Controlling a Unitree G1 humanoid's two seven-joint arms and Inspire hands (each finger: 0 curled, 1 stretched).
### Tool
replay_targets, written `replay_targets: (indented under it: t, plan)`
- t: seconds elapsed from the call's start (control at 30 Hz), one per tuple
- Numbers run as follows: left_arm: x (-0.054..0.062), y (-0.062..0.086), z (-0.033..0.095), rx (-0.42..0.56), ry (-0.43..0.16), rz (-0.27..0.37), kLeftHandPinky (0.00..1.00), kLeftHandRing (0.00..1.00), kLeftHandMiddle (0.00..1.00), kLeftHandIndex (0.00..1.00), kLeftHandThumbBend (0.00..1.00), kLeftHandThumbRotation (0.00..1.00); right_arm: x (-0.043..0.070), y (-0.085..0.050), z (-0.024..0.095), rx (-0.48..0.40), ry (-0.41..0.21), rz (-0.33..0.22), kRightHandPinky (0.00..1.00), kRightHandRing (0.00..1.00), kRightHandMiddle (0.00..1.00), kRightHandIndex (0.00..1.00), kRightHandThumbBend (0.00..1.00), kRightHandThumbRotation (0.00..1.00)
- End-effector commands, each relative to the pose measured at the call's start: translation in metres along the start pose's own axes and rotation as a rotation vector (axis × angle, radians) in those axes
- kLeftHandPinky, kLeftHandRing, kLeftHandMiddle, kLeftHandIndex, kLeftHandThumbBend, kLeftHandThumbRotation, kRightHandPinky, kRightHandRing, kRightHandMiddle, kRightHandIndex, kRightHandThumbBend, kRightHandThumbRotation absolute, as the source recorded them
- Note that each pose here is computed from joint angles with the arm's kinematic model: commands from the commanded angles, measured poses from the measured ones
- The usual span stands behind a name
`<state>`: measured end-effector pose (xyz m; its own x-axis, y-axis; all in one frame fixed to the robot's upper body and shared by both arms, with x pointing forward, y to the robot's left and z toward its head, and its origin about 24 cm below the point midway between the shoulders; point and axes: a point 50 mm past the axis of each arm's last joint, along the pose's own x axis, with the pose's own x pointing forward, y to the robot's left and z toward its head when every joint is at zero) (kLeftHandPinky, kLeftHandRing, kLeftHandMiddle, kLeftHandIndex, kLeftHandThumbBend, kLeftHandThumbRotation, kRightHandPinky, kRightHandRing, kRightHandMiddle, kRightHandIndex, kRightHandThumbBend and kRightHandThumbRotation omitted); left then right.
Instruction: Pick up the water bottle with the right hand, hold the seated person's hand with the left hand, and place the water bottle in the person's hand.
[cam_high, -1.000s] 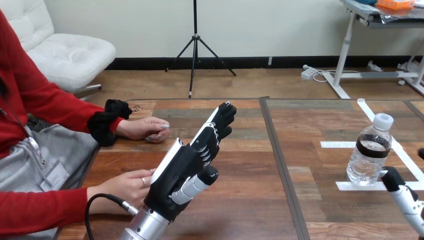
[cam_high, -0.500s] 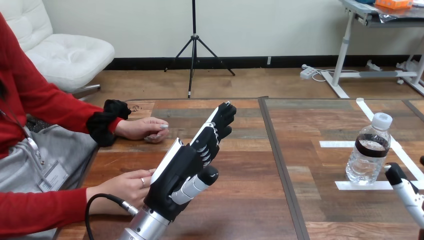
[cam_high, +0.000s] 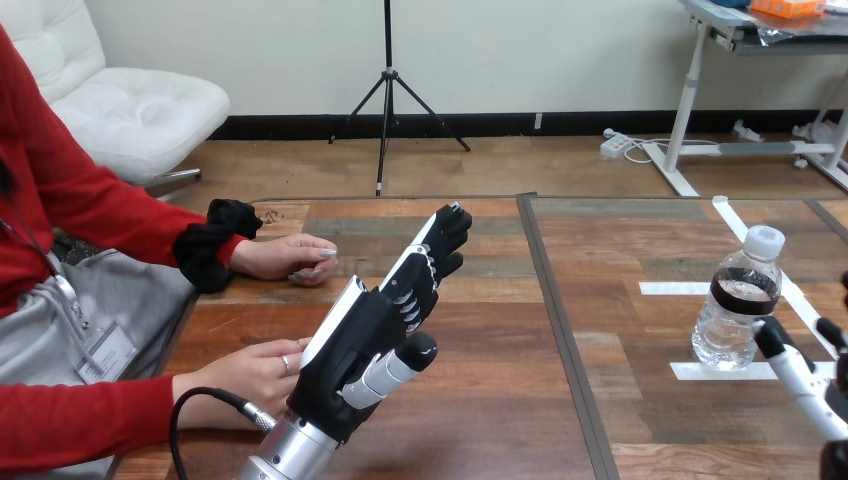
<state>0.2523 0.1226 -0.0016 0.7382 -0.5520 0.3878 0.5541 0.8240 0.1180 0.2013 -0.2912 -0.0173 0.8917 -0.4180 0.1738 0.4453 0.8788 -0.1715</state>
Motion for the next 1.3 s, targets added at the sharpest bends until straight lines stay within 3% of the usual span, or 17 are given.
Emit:
replay_targets:
  t: [0.0, 1.27]
  plan:
    - [0.010, 0.009, 0.010, 0.038, -0.071, 0.021, 0.97, 1.00, 1.00, 1.00, 1.00, 0.85, 0.027, 0.007, 0.012, 0.001, -0.049, 0.021, 0.90, 0.98, 0.95, 0.98, 1.00, 0.53]
    - [0.008, 0.009, 0.011, 0.030, -0.082, 0.031, 0.97, 1.00, 1.00, 1.00, 1.00, 0.86, 0.056, 0.016, 0.006, -0.118, 0.077, 0.080, 0.93, 1.00, 0.98, 1.00, 1.00, 0.58]
